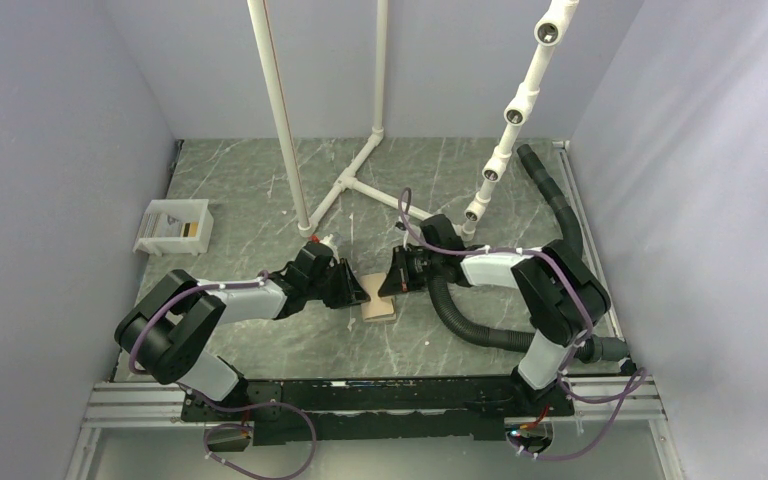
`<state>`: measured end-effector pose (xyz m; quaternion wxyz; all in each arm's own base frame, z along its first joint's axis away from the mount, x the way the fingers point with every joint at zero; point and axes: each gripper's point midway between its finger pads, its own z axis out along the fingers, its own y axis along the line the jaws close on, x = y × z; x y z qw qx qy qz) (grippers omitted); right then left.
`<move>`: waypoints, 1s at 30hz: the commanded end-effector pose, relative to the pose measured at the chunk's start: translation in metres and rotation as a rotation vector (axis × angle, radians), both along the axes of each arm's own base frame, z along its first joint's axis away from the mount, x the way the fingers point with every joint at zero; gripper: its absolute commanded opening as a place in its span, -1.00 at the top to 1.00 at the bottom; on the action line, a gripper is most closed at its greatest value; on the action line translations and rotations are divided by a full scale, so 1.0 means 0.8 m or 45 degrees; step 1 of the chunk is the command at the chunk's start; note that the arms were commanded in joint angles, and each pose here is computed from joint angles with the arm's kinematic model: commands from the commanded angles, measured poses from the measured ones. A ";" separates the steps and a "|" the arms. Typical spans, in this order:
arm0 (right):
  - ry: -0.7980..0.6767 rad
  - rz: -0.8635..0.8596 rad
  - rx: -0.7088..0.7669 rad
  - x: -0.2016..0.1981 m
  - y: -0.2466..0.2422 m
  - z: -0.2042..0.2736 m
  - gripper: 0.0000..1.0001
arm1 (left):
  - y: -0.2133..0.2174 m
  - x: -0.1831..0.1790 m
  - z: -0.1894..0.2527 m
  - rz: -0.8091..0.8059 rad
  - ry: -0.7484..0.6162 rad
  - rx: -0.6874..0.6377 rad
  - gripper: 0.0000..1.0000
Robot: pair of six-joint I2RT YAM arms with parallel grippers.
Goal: Put the credit cards into the card holder
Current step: Close the card holder at the center of the board.
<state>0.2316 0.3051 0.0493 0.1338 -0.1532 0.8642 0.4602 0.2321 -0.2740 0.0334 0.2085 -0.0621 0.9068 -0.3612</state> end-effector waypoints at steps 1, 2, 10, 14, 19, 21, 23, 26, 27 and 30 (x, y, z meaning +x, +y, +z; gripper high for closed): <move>-0.048 0.047 0.025 0.007 0.013 0.006 1.00 | 0.017 -0.013 -0.022 -0.001 0.047 0.103 0.42; -0.043 0.045 0.015 0.007 0.012 0.003 1.00 | 0.017 -0.013 -0.022 -0.003 0.047 0.102 0.42; 0.028 0.036 -0.084 0.004 0.004 -0.023 1.00 | 0.017 -0.013 -0.019 -0.002 0.042 0.101 0.43; 0.066 0.019 -0.157 0.002 -0.004 -0.041 1.00 | 0.018 -0.013 -0.019 -0.001 0.041 0.102 0.43; 0.166 -0.028 -0.266 -0.002 -0.017 -0.073 1.00 | 0.018 -0.013 -0.018 0.000 0.040 0.099 0.43; 0.197 -0.041 -0.299 -0.004 -0.021 -0.086 1.00 | 0.018 -0.013 -0.017 0.001 0.037 0.101 0.43; 0.222 -0.060 -0.319 -0.003 -0.024 -0.097 1.00 | 0.019 -0.014 -0.017 0.003 0.035 0.103 0.43; 0.217 -0.036 -0.315 0.004 -0.022 -0.095 1.00 | 0.021 -0.014 -0.017 0.007 0.033 0.108 0.43; 0.181 -0.016 -0.347 0.006 -0.020 -0.090 1.00 | 0.022 -0.014 -0.017 0.008 0.036 0.109 0.41; -0.004 0.045 -0.468 0.020 -0.007 -0.051 0.88 | 0.020 -0.014 -0.013 -0.001 0.035 0.111 0.29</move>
